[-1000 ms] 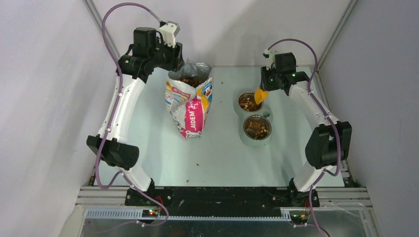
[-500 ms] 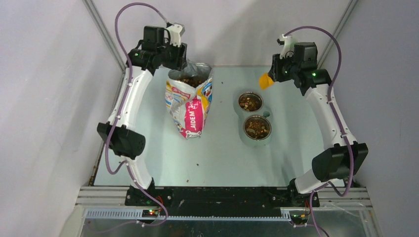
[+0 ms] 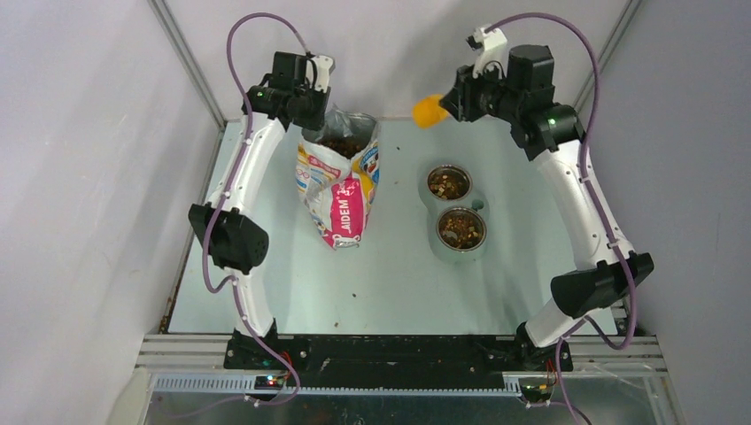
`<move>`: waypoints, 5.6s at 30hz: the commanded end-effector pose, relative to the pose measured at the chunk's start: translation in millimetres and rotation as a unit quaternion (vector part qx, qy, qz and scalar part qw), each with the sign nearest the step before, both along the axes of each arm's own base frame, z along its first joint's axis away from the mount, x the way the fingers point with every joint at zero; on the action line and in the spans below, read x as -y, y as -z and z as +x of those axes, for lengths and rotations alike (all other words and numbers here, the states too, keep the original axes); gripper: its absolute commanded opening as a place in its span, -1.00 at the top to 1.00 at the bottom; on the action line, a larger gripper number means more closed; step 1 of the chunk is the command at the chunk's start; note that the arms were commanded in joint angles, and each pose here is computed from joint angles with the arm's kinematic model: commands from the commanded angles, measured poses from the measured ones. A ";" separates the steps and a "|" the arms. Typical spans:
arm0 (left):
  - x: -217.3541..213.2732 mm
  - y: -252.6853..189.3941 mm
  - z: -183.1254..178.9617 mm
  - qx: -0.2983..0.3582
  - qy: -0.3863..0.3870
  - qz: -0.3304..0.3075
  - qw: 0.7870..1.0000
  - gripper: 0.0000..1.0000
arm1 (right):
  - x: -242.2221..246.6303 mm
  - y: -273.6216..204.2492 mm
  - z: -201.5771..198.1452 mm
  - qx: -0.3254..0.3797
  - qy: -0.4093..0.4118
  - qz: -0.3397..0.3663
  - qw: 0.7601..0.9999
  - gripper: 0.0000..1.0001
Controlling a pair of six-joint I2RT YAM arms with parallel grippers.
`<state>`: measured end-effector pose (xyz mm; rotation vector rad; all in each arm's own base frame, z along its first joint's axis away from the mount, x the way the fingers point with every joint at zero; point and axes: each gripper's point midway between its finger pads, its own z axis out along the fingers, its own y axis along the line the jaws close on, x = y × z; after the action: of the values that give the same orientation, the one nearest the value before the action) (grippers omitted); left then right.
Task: Serve the pet food
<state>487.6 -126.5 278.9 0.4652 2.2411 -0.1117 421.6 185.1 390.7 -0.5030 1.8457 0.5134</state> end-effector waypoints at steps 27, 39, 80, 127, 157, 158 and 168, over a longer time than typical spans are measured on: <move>-7.5 -42.5 -18.6 0.019 -0.045 -0.109 0.993 -0.10 | -204.0 64.2 8.9 -0.078 -0.148 0.019 0.986 1.00; -14.3 -0.9 -41.6 -0.053 -0.050 -0.110 0.991 0.40 | -212.8 99.1 18.2 -0.040 -0.132 -0.071 0.988 1.00; 10.3 4.3 -13.1 -0.037 0.014 -0.142 0.989 1.00 | -225.1 146.8 -43.3 -0.309 -0.311 0.083 0.895 1.00; 1.6 -37.8 -28.2 0.021 0.085 -0.024 0.996 1.00 | -130.6 52.6 61.8 -0.302 -0.205 0.302 0.881 1.00; -0.2 -50.4 -27.3 0.045 0.087 -0.029 0.995 1.00 | -144.6 67.4 46.4 -0.360 -0.230 0.337 0.839 1.00; -0.6 -50.1 -27.7 0.044 0.087 -0.028 0.995 1.00 | -141.7 66.4 49.0 -0.356 -0.234 0.342 0.838 1.00; -9.6 -38.3 -34.6 0.031 0.082 0.006 0.996 1.00 | -126.9 80.3 50.7 -0.434 -0.220 0.378 0.787 1.00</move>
<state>448.9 -126.8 261.8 0.6298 2.3269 -0.2716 478.6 314.8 295.2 -0.1142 2.1239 1.8719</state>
